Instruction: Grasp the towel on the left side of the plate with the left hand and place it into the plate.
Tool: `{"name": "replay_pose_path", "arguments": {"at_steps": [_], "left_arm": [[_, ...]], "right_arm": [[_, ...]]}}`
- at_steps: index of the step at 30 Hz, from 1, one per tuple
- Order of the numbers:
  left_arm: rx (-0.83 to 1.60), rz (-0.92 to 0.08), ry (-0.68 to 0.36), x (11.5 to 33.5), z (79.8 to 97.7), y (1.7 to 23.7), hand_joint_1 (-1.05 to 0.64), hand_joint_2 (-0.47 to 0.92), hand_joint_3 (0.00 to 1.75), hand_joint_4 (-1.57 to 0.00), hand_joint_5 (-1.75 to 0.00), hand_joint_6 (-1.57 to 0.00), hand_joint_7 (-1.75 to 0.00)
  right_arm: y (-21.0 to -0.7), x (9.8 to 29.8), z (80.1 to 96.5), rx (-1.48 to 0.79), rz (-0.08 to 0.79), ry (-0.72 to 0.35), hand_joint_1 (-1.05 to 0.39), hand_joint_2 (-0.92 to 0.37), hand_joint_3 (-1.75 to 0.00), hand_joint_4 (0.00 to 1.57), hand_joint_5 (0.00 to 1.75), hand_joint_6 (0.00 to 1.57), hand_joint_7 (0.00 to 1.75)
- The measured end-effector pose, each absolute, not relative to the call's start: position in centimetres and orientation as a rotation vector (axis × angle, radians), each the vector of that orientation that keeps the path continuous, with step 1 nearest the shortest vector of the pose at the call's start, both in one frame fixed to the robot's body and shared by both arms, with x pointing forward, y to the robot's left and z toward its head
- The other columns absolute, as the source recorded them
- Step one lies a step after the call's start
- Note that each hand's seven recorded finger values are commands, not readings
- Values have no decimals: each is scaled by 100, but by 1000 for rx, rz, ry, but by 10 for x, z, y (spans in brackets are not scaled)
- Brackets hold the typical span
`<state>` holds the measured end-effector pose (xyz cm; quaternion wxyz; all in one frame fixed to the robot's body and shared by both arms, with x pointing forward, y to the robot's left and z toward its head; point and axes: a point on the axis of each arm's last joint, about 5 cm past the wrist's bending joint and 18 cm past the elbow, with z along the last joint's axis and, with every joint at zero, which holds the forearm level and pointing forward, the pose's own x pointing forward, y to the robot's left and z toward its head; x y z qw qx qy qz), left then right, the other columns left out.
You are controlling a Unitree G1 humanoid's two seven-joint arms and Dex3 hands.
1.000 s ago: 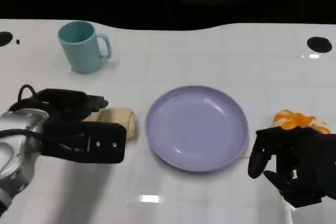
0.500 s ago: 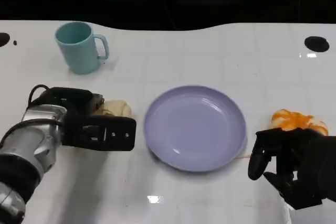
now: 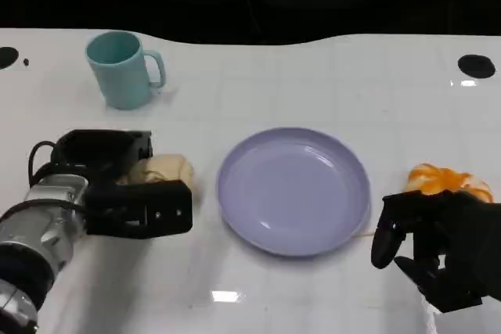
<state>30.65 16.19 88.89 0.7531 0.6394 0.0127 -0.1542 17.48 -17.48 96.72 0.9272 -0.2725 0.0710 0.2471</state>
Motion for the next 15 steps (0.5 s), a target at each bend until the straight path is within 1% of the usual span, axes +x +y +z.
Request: {"name": "replay_pose_path", "arguments": {"at_steps": [3, 5, 6, 8, 9, 10, 11, 13, 15], "left_arm": [[1318, -273, 0, 306, 891, 158, -22, 86, 48, -85, -175, -55, -170], [1285, -261, -31, 305, 894, 154, -21, 82, 54, -85, -175, -55, -167], [1268, -257, -47, 305, 896, 152, -20, 77, 63, -86, -175, -55, -171], [1240, -251, -88, 305, 901, 148, -18, 63, 86, -86, -175, -56, -174], [1228, -252, -118, 304, 904, 145, -18, 60, 91, -86, -175, -56, -174], [1217, -259, -152, 304, 908, 141, -18, 59, 93, -86, -175, -56, -174], [1206, -266, -189, 303, 912, 137, -20, 57, 93, -86, -175, -57, -171], [1188, -285, -250, 303, 921, 130, -22, 62, 87, -85, -175, -65, -148], [1178, -312, -289, 302, 930, 122, -20, 61, 83, -86, -175, -57, -166]], "right_arm": [[-175, 175, 967, -558, 505, 149, 0, -60, -103, 71, 172, 69, 141], [-175, 175, 967, -557, 504, 154, 0, -60, -103, 71, 172, 69, 141], [-175, 175, 967, -556, 503, 158, 1, -60, -103, 71, 172, 69, 142], [-175, 175, 967, -555, 502, 162, 1, -60, -102, 71, 172, 69, 142], [-175, 175, 967, -556, 502, 162, 1, -60, -102, 71, 172, 69, 142], [-175, 175, 967, -556, 503, 160, 0, -60, -103, 71, 172, 69, 142], [-175, 175, 967, -556, 504, 158, 0, -60, -103, 71, 172, 69, 142], [-174, 175, 967, -557, 505, 157, 0, -60, -103, 71, 172, 68, 142], [-174, 175, 967, -557, 506, 158, 1, -60, -103, 71, 173, 68, 142]]}}
